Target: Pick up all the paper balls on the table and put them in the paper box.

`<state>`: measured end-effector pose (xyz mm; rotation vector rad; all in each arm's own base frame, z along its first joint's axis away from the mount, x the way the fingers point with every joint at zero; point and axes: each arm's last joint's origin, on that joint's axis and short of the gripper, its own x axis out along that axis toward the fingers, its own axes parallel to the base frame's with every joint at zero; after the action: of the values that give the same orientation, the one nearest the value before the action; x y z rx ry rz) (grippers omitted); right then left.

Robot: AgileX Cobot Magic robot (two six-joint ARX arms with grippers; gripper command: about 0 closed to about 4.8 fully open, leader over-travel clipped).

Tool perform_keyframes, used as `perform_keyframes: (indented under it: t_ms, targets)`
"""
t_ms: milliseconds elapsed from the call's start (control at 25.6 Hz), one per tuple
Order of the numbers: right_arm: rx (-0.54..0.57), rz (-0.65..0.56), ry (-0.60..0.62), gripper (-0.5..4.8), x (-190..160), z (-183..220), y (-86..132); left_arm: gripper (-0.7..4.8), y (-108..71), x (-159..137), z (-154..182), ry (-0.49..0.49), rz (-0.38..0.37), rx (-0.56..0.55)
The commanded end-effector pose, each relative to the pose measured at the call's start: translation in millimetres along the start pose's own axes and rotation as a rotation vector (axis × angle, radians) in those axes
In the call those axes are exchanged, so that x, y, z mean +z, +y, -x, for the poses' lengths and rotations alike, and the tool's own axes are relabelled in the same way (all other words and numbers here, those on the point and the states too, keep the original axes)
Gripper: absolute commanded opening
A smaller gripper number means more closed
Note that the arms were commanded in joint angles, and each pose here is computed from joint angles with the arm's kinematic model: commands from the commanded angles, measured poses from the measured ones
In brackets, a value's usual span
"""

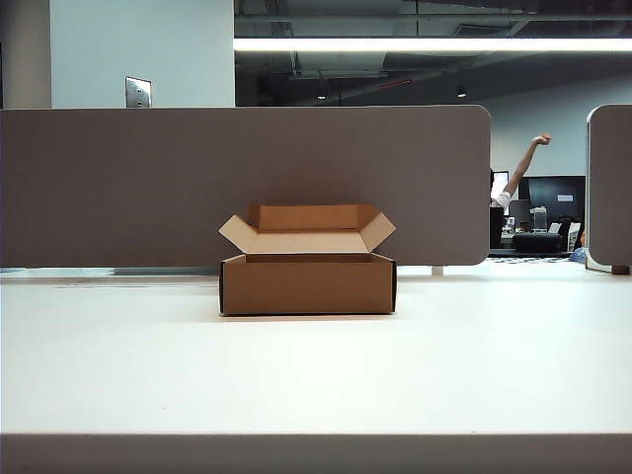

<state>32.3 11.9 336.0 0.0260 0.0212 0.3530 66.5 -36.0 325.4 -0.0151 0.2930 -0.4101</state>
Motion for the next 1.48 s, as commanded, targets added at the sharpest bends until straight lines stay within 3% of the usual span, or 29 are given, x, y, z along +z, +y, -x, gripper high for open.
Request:
perform_keyframes:
  t_ms: [39,117,312,507,625,703,859,1054,1210,1483]
  targets:
    - [-0.025,0.015,-0.046,0.40,-21.2,-24.4,-1.4,-0.06,-2.7,-15.5,-23.1,-0.186,-0.078,-0.071]
    - [-0.027,0.015,-0.024,0.40,-47.2,-41.3,-2.2,-0.06,-1.8,-44.7,-41.2,-0.204,-0.074,-0.080]
    - [-0.029,0.016,0.067,0.40,-83.2,-55.8,-3.2,-0.06,0.3,-78.7,-57.9,-0.140,-0.033,-0.071]
    - [-0.021,0.003,0.140,0.40,-107.9,-62.3,-3.6,-0.06,6.6,-103.8,-65.5,-0.015,-0.047,0.092]
    - [-0.002,0.004,0.148,0.40,-110.1,-62.7,-3.1,-0.06,8.4,-103.8,-65.3,-0.018,-0.048,0.156]
    - [-0.002,0.012,0.145,0.40,-109.9,-62.7,-3.2,-0.06,7.7,-102.7,-65.8,-0.042,-0.049,0.134]
    - [0.012,0.057,0.144,0.40,-109.9,-62.2,-2.8,-0.06,3.4,-105.2,-67.2,-0.160,-0.111,-0.026]
    - [0.072,0.112,0.143,0.40,-110.8,-58.0,-1.2,-0.06,3.4,-114.9,-63.0,-0.197,-0.112,-0.078]
    - [0.064,0.127,0.143,0.40,-123.9,-50.8,-1.8,-0.06,5.2,-126.3,-58.2,-0.240,-0.108,-0.081]
    - [0.019,0.099,0.147,0.41,-149.6,-51.9,-4.0,-0.06,7.3,-139.6,-57.7,-0.210,-0.122,-0.067]
